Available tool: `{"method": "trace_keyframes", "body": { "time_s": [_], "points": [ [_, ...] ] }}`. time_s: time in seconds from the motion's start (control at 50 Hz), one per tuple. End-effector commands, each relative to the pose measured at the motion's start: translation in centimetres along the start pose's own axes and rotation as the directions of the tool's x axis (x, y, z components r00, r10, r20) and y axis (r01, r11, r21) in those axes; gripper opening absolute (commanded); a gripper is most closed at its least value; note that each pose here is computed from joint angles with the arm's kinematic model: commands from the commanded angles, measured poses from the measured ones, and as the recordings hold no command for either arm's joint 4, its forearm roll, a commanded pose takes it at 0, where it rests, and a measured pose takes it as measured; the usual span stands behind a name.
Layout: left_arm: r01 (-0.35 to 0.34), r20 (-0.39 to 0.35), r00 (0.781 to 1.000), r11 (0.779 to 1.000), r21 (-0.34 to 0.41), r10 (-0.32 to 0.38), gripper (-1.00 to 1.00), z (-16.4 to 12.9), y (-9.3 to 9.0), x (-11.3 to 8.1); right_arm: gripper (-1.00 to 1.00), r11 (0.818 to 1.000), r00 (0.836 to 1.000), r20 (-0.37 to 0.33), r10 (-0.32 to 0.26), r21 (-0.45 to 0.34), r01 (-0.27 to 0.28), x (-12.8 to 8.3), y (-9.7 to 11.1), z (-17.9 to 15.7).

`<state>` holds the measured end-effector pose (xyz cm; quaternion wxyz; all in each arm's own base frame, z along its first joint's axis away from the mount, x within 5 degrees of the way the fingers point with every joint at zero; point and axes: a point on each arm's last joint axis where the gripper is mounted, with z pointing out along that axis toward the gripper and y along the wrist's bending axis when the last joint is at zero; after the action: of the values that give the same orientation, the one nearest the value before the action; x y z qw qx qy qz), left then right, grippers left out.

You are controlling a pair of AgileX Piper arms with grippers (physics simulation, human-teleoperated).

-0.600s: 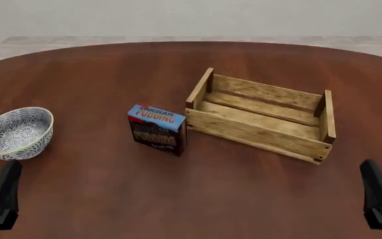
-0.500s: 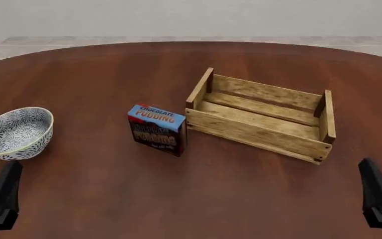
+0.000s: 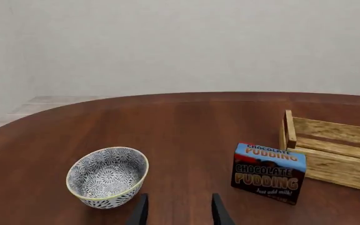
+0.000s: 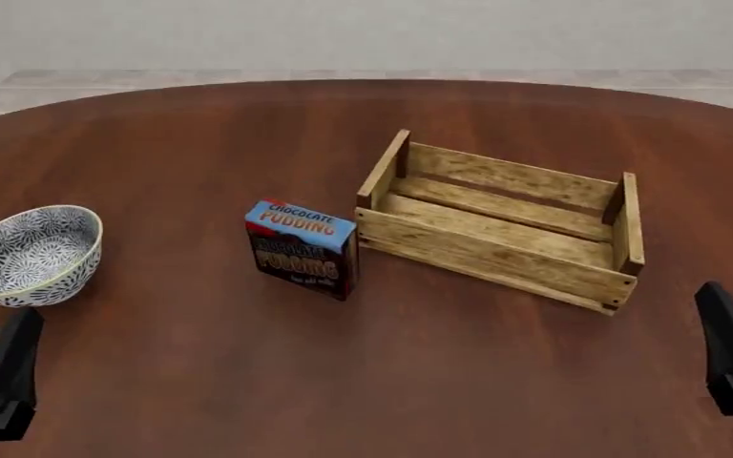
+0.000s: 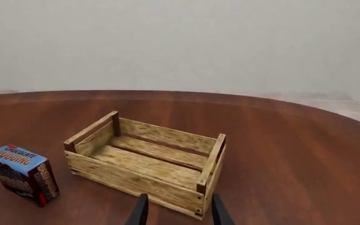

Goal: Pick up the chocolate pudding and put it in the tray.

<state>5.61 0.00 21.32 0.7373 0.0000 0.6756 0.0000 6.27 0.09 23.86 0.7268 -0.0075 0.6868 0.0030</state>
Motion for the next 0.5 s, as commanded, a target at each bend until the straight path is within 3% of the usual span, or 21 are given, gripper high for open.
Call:
{"method": "trace_keyframes", "body": {
  "time_s": [0.02,0.1,0.16,0.28,0.3,0.34,0.38,0.42,0.5],
  "points": [
    [0.0,0.0,1.0,1.0,0.0,0.0,1.0,0.0,0.0,0.0,1.0,1.0,0.999,-0.042,0.029,0.013,-0.028,-4.9,-0.1,1.7],
    [0.0,0.0,1.0,1.0,0.0,0.0,1.0,0.0,0.0,0.0,1.0,1.0,0.999,-0.038,0.003,-0.016,-0.004,-7.8,0.1,1.7],
    [0.0,0.0,1.0,1.0,0.0,0.0,1.0,0.0,0.0,0.0,1.0,0.999,0.999,-0.037,0.029,-0.037,-0.03,-9.2,0.2,1.9],
    [0.0,0.0,1.0,1.0,0.0,0.0,1.0,0.0,0.0,0.0,1.0,0.999,0.998,-0.058,-0.001,-0.034,-0.001,-11.0,0.2,3.3],
    [0.0,0.0,1.0,1.0,0.0,0.0,1.0,0.0,0.0,0.0,1.0,1.0,0.995,-0.096,0.002,-0.012,-0.003,-11.0,0.0,4.2],
    [0.0,0.0,1.0,1.0,0.0,0.0,1.0,0.0,0.0,0.0,1.0,0.995,0.98,-0.197,-0.005,-0.098,-0.015,-10.9,1.2,6.8],
    [0.0,0.0,1.0,1.0,0.0,0.0,1.0,0.0,0.0,0.0,1.0,0.994,0.979,-0.2,-0.031,-0.113,0.008,-12.0,1.3,7.2],
    [0.0,0.0,1.0,1.0,0.0,0.0,1.0,0.0,0.0,0.0,1.0,0.987,0.98,-0.167,-0.11,-0.132,0.088,-13.1,1.4,7.1],
    [0.0,0.0,1.0,1.0,0.0,0.0,1.0,0.0,0.0,0.0,1.0,0.981,0.977,-0.178,-0.115,-0.175,0.083,-14.2,2.1,8.2]
  ]
}}
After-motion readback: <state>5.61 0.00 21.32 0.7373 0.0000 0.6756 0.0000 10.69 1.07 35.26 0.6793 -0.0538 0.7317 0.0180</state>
